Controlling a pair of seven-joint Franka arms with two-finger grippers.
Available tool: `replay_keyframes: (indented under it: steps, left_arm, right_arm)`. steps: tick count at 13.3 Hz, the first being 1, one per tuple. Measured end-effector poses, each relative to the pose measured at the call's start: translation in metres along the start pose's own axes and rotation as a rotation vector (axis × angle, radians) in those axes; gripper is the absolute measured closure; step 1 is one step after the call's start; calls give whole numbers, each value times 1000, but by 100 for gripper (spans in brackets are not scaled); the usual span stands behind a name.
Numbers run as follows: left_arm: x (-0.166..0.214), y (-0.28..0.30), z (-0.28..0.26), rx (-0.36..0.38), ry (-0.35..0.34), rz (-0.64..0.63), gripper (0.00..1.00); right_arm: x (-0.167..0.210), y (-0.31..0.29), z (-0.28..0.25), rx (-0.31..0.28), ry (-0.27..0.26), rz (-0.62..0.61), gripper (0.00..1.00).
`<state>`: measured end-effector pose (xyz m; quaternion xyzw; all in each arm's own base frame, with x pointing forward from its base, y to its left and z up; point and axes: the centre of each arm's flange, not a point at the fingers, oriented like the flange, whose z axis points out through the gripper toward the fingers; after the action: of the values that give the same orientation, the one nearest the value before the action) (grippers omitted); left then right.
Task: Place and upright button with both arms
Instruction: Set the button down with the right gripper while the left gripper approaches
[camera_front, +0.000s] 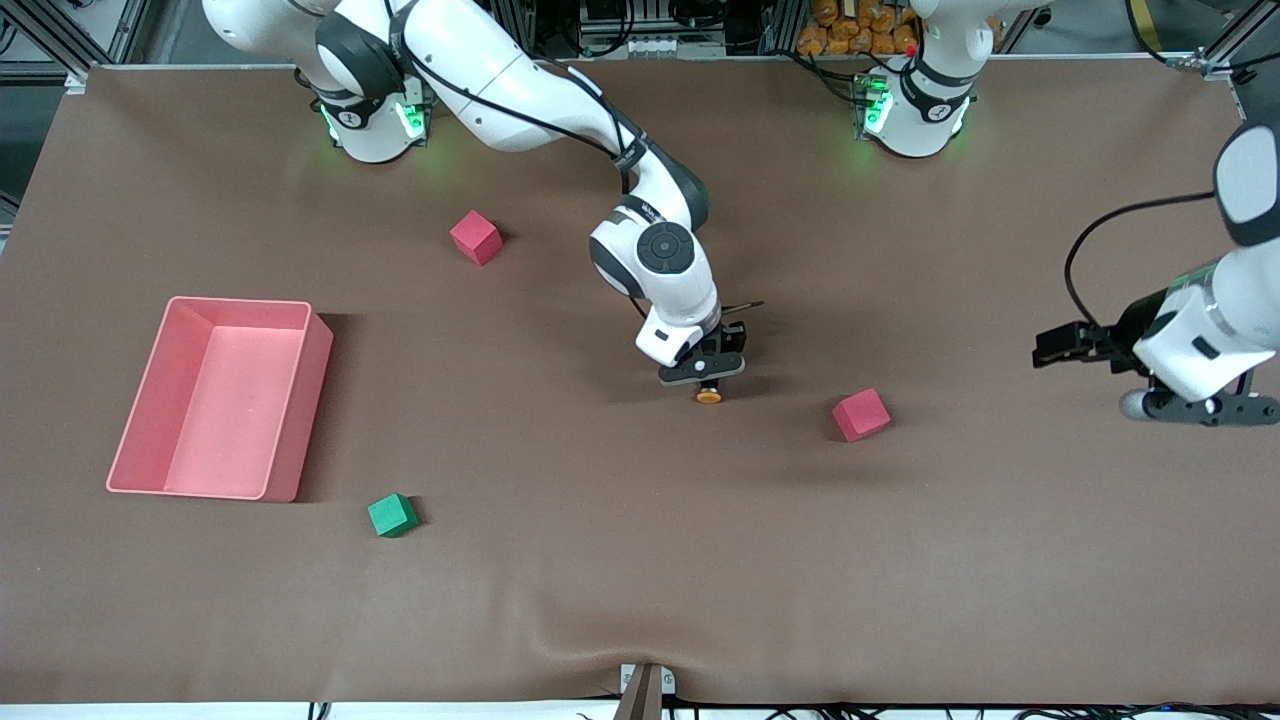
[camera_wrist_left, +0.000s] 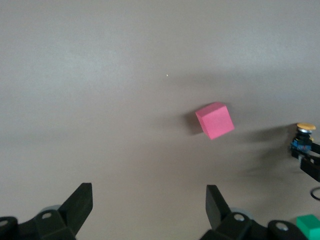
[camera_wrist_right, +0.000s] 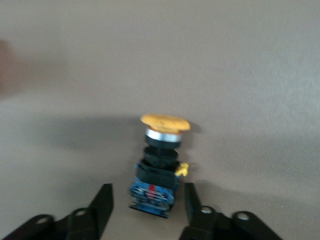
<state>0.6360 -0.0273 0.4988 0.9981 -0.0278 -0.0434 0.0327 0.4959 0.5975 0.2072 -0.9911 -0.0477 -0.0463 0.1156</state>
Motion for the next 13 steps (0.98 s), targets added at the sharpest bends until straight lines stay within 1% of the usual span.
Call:
replay_keyframes:
  steps: [2, 3, 4, 6, 8, 10, 12, 13]
  left_arm:
    - [7, 2, 14, -6, -12, -28, 0]
    - [9, 9, 17, -8, -12, -33, 0]
    - [11, 21, 19, -9, -14, -29, 0]
    - [13, 52, 26, -7, -24, -26, 0]
    - [13, 90, 43, -2, -50, -44, 0]
    - [13, 137, 68, 6, -82, -49, 0]
    - [12, 193, 92, 12, -105, -28, 0]
    - [11, 222, 107, 15, -119, -8, 0]
  right_arm:
    - [18, 6, -33, -24, -18, 27, 6]
    - [32, 16, -57, -44, -32, 47, 0]
    - [50, 33, -86, -66, -48, 78, 0]
    - [89, 77, -150, -87, -59, 138, 0]
    - [117, 132, -206, -94, -55, 136, 0]
    - [126, 190, -244, -104, -54, 126, 0]
    - [126, 245, -280, -121, -52, 102, 0]
    - [125, 271, -299, -130, -59, 87, 0]
